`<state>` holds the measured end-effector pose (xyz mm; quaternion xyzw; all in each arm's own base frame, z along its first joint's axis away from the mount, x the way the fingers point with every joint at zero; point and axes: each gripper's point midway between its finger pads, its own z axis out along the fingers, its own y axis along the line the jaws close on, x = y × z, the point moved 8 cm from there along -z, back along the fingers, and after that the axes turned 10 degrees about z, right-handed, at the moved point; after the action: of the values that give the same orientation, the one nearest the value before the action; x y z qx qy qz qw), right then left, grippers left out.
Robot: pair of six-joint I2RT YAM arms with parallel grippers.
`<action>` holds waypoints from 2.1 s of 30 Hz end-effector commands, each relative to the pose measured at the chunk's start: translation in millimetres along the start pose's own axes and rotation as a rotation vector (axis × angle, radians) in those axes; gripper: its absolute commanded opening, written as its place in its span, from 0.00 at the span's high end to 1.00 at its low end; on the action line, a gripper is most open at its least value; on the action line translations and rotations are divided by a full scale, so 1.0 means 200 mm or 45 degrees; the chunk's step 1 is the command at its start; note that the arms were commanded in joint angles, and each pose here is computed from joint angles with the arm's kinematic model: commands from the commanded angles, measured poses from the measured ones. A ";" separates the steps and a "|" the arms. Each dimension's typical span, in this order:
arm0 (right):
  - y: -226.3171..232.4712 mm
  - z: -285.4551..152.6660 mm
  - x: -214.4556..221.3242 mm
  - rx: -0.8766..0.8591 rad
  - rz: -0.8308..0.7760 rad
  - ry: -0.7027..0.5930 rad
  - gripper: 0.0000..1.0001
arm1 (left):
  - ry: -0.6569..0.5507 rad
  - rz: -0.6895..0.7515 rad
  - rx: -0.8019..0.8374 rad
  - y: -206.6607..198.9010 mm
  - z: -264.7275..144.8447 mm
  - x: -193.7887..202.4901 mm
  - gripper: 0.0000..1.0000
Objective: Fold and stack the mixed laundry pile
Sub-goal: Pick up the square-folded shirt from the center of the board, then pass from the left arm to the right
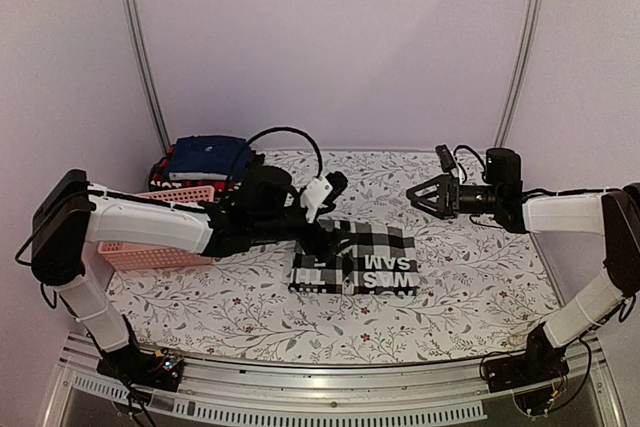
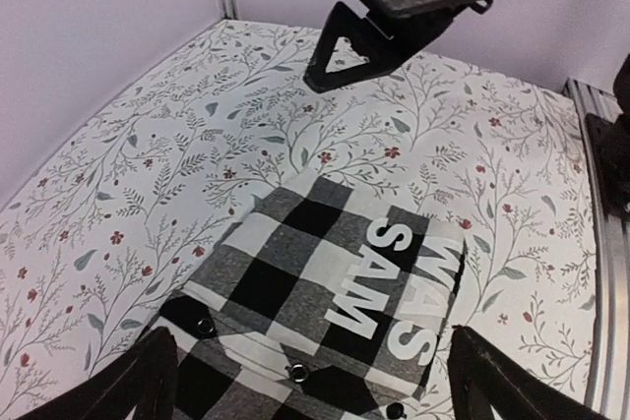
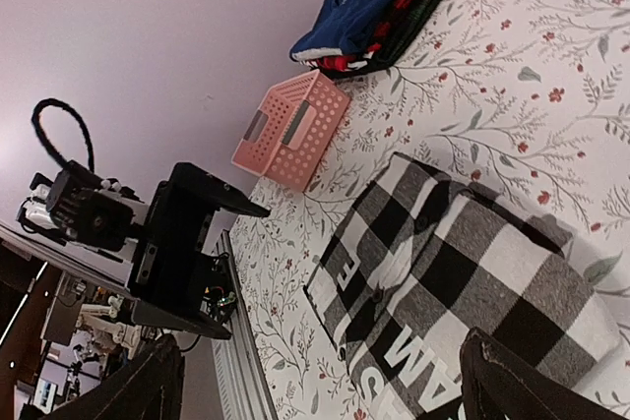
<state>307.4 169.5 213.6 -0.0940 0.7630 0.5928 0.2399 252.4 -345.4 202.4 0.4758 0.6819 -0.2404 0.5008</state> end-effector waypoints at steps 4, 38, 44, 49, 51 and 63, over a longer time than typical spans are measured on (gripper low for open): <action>-0.18 -0.16 0.26 0.181 0.226 -0.004 0.02 | 0.118 0.554 0.191 -0.39 0.20 0.05 0.17; -0.32 -0.18 0.62 0.191 0.585 -0.069 0.01 | 0.021 0.580 0.399 -0.41 0.54 0.04 1.00; -0.35 -0.12 0.59 0.142 0.698 -0.082 0.01 | 0.021 0.580 0.389 -0.42 0.53 0.04 1.00; -0.38 -0.06 0.54 0.107 0.738 -0.088 0.01 | -0.002 0.593 0.399 -0.43 0.51 0.03 1.00; -0.42 -0.04 0.54 0.093 0.782 -0.085 0.01 | -0.002 0.603 0.399 -0.45 0.51 0.03 1.00; -0.50 0.09 0.53 0.094 0.910 -0.054 0.13 | -0.033 0.655 0.396 -0.51 0.47 0.01 1.00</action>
<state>252.7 169.3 72.3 0.1983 0.7699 0.6060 0.0278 212.7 -461.2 117.8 0.7077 0.5174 -0.2052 0.4351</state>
